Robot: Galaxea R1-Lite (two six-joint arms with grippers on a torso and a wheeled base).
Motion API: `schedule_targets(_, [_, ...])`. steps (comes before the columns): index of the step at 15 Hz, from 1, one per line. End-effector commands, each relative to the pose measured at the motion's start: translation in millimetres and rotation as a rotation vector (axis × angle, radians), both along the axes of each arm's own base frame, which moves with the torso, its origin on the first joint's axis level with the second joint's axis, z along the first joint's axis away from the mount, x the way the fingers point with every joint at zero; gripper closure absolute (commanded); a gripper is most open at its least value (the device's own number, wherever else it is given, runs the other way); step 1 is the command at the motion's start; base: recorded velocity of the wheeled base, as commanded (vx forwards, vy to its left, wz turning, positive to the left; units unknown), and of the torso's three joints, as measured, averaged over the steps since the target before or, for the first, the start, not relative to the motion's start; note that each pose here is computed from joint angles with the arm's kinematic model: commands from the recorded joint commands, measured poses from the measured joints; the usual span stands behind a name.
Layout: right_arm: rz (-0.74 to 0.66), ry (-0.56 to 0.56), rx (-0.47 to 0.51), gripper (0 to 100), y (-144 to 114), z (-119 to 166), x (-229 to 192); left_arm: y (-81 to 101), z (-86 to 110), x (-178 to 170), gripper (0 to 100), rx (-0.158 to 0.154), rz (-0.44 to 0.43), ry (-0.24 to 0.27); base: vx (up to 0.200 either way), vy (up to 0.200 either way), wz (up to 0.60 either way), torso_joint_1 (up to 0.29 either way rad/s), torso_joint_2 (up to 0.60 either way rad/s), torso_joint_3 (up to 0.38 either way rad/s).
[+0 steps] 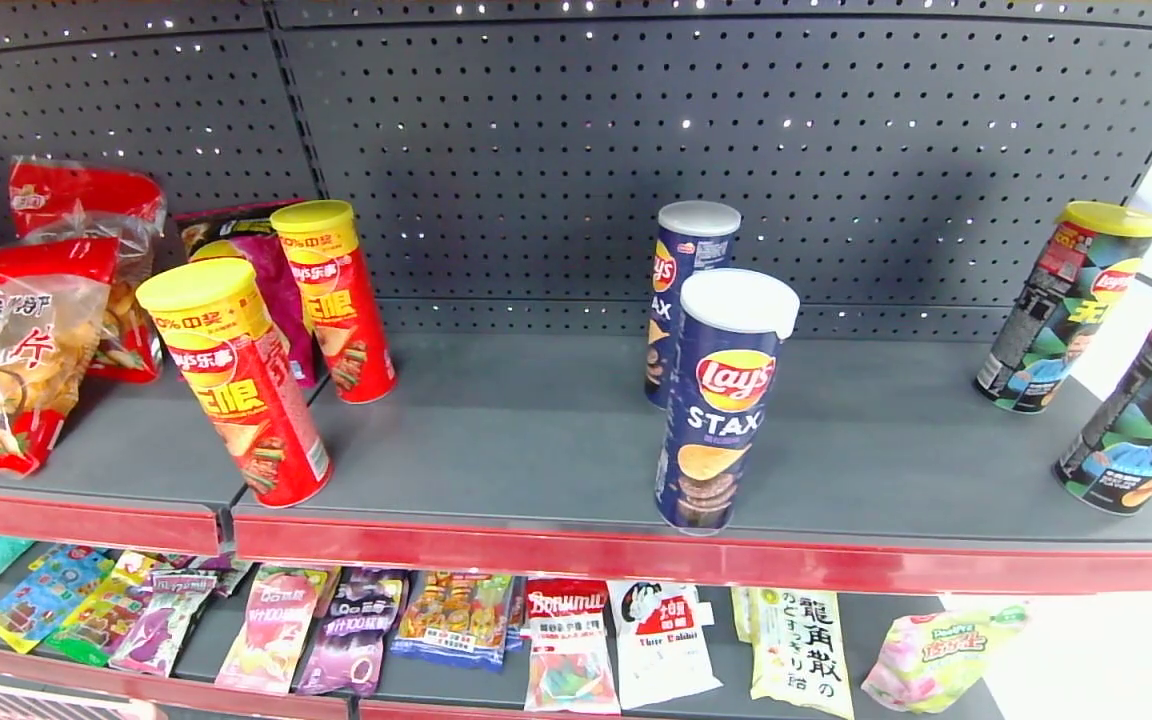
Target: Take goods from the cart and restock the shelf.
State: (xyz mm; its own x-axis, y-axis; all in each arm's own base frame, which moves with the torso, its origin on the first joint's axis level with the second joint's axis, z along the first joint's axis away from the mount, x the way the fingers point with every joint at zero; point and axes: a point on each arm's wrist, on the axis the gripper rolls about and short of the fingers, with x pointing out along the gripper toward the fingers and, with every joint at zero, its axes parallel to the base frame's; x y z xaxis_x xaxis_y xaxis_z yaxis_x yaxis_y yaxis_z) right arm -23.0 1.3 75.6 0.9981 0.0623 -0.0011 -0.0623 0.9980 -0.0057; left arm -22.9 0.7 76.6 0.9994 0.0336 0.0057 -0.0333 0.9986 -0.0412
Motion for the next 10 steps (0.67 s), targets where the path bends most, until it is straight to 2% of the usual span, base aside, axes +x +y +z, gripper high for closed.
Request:
schedule_targets(1, [0.001,0.0,0.0,0,0.0,0.0,0.0,-1.2,-0.8,0.5,0,0.014,-0.058,0.009,0.0,0.0,0.0,0.0,0.0,0.0])
schedule_targets(6, [0.001,0.0,0.0,0,0.0,0.0,0.0,-0.3,-0.9,0.1,0,0.009,-0.014,0.004,0.0,0.0,0.0,0.0,0.0,0.0])
schedule_targets(8, [0.001,0.0,-0.007,0,0.0,0.0,0.0,-0.3,-1.1,0.1,0,0.036,-0.017,0.007,0.0,0.0,0.0,0.0,0.0,0.0])
schedule_targets(10, [0.001,0.0,-0.003,0,0.0,0.0,0.0,-0.4,-1.1,0.1,0,0.038,-0.021,0.007,0.0,0.0,0.0,0.0,0.0,0.0])
